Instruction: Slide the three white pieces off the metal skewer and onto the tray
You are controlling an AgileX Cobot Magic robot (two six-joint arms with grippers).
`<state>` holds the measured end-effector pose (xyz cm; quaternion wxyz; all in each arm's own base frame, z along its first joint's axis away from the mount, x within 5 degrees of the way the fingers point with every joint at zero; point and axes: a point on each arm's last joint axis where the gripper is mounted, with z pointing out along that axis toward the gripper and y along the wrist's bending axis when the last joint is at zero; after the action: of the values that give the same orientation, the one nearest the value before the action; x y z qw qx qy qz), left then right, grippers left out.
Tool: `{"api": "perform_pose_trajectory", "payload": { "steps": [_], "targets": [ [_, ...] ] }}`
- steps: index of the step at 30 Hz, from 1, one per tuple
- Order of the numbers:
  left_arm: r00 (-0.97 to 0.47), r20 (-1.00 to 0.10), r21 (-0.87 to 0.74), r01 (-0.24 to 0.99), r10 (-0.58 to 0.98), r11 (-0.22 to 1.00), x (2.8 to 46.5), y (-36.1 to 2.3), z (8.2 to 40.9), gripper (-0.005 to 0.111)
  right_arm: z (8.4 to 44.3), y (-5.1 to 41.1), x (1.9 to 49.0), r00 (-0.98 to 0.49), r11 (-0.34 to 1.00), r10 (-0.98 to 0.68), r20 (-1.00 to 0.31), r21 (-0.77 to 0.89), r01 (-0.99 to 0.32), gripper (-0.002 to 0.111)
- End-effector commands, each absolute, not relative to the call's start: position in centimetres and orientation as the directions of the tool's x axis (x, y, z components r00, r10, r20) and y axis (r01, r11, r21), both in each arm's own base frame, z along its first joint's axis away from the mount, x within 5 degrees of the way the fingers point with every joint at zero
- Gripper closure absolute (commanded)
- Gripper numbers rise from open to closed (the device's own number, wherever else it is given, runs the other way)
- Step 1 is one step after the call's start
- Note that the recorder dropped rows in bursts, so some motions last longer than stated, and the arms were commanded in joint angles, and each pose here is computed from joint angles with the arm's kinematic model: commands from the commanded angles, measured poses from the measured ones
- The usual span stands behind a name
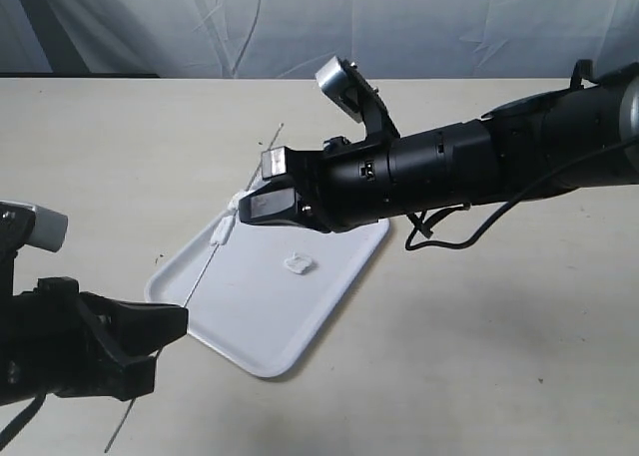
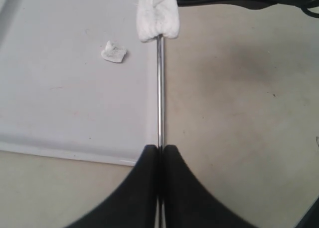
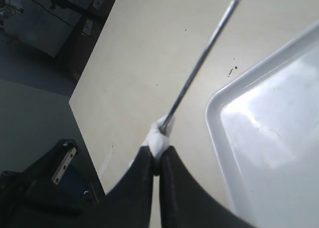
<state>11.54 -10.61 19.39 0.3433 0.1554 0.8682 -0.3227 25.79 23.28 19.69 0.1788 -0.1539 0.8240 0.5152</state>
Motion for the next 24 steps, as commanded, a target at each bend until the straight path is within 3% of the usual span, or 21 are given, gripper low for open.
{"api": "perform_pose_trajectory", "payload": {
  "steps": [1, 9, 24],
  "targets": [
    [-0.740, -0.666, -0.464, 0.510, 0.095, 0.725, 10.4, -10.4, 18.2, 0.107, 19.9, 23.1, 26.3, -0.876, 0.461, -0.047, -0.479, 0.768, -0.445, 0.109],
    [-0.775, -0.616, -0.480, 0.512, 0.141, 0.713, 9.0, -9.9, 16.5, 0.107, 19.6, 22.6, 27.6, -0.855, 0.578, 0.005, -0.519, 0.699, -0.421, 0.109],
    [-0.813, -0.558, -0.489, 0.485, 0.168, 0.725, 7.6, -9.1, 14.7, 0.107, 21.6, 22.8, 29.9, -0.796, 0.646, 0.071, -0.601, 0.636, -0.423, 0.109]
  ]
}}
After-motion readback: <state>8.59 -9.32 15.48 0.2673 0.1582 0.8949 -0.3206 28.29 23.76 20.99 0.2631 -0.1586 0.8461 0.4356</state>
